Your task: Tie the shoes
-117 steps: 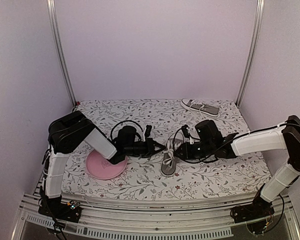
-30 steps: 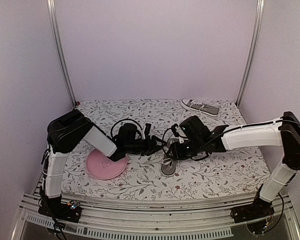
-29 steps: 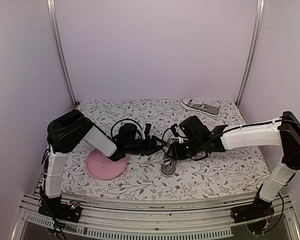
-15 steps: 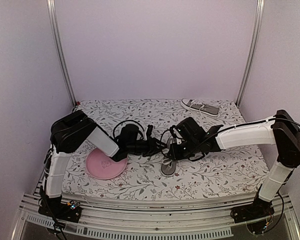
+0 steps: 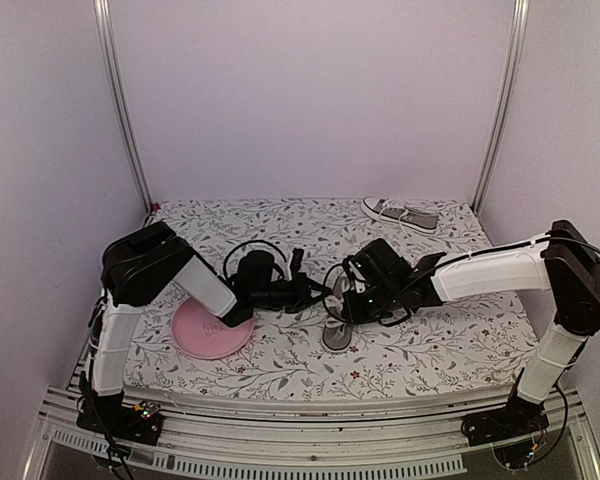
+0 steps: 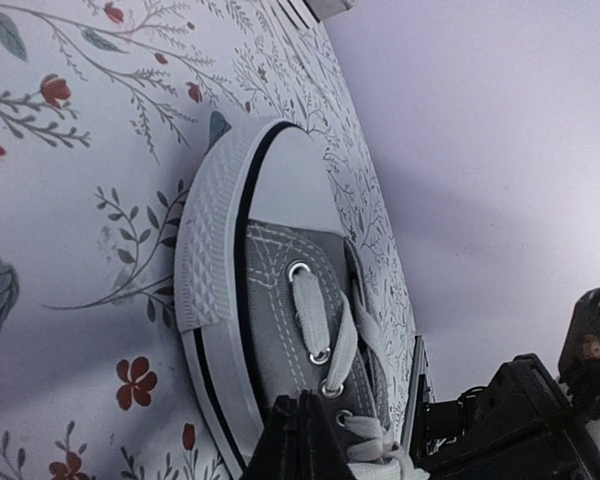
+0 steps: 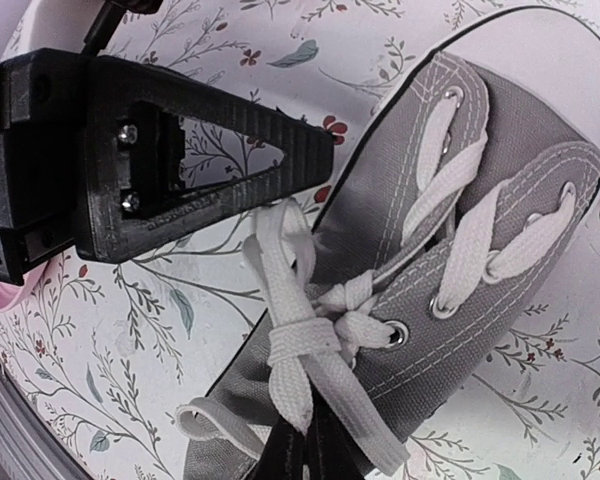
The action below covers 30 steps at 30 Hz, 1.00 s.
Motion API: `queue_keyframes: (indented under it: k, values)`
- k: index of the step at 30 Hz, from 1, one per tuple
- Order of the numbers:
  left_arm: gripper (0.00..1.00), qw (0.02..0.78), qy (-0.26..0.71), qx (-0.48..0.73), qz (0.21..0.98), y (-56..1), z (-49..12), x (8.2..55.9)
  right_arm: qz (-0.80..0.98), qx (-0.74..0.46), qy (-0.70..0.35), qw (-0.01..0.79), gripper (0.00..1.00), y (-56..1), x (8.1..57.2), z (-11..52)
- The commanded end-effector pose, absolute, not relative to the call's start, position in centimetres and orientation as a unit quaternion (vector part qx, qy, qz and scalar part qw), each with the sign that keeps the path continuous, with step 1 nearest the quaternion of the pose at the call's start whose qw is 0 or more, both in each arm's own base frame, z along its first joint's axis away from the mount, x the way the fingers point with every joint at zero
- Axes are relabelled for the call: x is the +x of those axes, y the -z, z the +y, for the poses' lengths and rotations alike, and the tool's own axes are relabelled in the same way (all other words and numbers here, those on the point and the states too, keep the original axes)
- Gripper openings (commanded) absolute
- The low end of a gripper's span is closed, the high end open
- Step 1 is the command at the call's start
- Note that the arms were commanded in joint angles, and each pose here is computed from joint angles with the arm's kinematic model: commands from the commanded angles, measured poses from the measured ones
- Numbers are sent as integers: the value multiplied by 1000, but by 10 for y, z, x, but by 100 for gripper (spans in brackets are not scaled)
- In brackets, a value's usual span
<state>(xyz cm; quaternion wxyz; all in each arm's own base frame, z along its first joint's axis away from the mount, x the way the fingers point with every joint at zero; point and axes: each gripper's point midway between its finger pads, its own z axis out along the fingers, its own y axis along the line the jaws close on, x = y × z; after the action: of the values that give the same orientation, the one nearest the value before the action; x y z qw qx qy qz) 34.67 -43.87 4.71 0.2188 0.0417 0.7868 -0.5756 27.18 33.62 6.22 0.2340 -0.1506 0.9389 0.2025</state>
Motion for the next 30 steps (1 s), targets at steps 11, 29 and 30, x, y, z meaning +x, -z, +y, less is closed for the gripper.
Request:
queue_keyframes:
  k: [11,29,30]
  values:
    - [19,253,597,40,760,-78,-428,347,942,-139,-204,226,2,-61,262,328]
    - [36,209,609,50,764,-66,-441,327,942,-140,-208,225,2,-60,263,331]
    - [36,207,609,52,764,-65,-443,326,942,-140,-208,224,2,-60,263,331]
